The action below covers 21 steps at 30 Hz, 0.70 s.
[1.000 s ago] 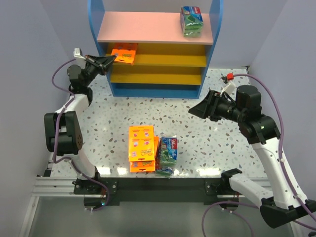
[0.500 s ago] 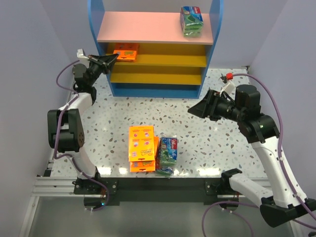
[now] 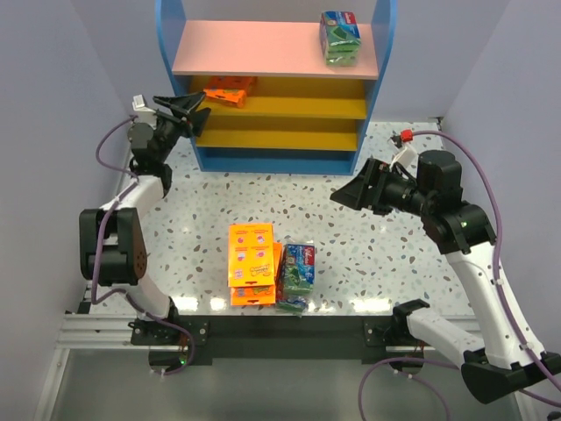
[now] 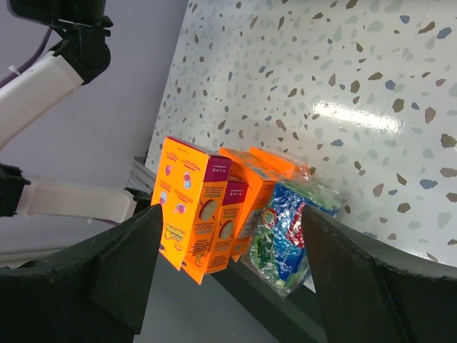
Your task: Place and organize the cleaning sponges onto the shelf
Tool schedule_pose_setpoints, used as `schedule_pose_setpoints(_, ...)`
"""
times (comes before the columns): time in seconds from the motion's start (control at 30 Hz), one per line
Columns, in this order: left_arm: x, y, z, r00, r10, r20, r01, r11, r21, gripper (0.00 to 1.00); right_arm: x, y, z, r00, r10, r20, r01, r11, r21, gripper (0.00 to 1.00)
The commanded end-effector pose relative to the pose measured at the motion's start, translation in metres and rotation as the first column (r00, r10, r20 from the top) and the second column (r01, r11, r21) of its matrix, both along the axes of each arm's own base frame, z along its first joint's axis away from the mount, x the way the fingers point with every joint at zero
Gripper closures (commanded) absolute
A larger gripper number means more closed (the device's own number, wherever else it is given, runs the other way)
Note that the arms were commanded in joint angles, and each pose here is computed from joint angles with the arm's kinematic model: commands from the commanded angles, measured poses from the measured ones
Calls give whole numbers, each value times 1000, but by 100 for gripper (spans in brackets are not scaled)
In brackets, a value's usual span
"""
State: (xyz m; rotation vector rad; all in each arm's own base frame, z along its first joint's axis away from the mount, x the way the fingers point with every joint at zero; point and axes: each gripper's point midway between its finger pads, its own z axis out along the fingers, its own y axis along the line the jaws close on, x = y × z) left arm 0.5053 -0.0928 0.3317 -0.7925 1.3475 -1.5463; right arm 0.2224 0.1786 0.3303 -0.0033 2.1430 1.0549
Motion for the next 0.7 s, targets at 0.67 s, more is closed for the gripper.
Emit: schedule_pose_setpoints(0.67, -220, -25, -25, 989, -124, -77, 144, 911, 387, 17, -123, 99, -57, 897, 335, -288, -278, 935, 220, 25)
